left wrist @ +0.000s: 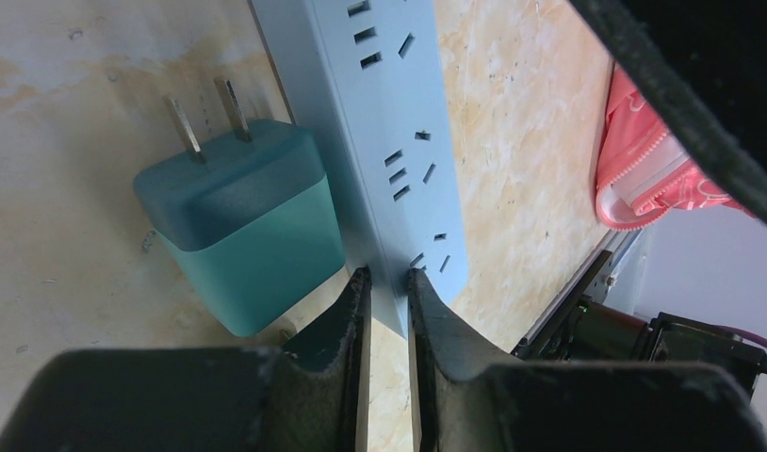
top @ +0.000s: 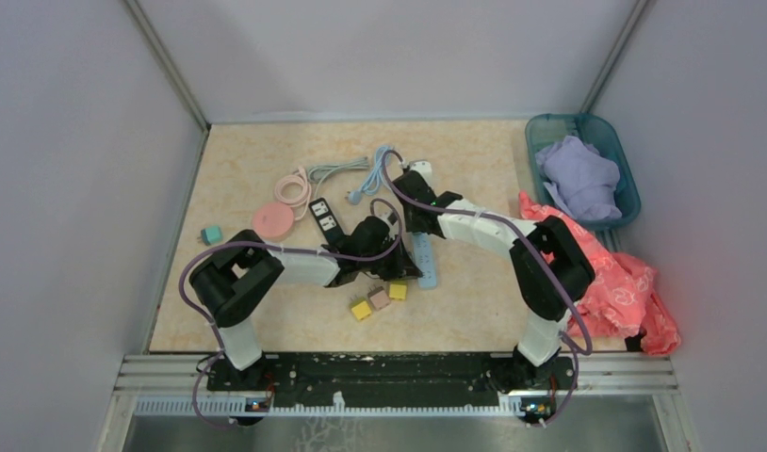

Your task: Insert the plug

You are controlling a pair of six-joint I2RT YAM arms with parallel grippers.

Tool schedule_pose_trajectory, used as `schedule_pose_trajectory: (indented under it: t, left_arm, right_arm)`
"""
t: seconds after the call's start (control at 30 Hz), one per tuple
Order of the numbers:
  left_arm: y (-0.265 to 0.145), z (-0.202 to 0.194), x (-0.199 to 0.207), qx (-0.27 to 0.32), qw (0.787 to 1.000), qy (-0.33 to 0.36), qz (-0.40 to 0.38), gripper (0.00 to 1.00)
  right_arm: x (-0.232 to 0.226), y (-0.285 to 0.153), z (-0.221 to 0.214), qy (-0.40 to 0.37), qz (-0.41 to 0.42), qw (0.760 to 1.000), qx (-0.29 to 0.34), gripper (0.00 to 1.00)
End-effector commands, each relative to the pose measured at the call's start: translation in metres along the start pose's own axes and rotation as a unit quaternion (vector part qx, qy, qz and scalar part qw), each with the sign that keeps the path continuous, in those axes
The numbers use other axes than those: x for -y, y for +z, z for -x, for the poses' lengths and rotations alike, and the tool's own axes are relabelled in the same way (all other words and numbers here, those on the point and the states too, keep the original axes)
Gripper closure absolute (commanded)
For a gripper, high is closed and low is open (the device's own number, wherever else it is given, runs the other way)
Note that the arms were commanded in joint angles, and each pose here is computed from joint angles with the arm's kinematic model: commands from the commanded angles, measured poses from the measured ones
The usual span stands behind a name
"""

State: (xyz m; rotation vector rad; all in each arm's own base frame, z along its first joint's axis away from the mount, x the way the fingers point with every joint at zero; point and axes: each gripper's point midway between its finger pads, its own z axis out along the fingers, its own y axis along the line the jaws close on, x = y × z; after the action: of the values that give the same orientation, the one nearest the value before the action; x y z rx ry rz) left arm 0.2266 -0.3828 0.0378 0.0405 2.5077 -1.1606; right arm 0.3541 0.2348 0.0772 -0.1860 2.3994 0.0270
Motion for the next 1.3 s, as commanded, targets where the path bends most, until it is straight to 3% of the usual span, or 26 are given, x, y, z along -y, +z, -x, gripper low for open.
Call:
schedule_pose_trajectory:
  t: [0.0, 0.53, 0.7, 1.0, 1.27]
  left_arm:
    - [0.006, -0.026, -0.024, -0.034, 0.999, -0.003, 0.03, 0.79]
    - [0.004, -0.028, -0.024, -0.031, 0.999, -0.008, 0.026, 0.79]
    - [0.005, -0.025, -0.022, -0.027, 0.999, -0.007, 0.021, 0.78]
    - [-0.009, -0.011, -0.01, 0.0, 1.0, 0.015, 0.021, 0.66]
    - [-0.036, 0.004, -0.005, 0.041, 0.998, 0.042, 0.034, 0.53]
  right_arm:
    - [0.0, 0.026, -0.055, -0.048, -0.02, 0.995, -0.082, 1.0]
    - [0.033, 0.032, -0.108, -0.053, -0.06, 0.989, -0.127, 1.0]
    - [0.023, 0.033, -0.104, -0.046, -0.041, 0.99, -0.129, 1.0]
    - [0.012, 0.027, -0.07, -0.025, -0.024, 0.996, -0.083, 1.0]
    - [-0.001, 0.009, -0.024, -0.004, 0.006, 1.0, -0.023, 0.78]
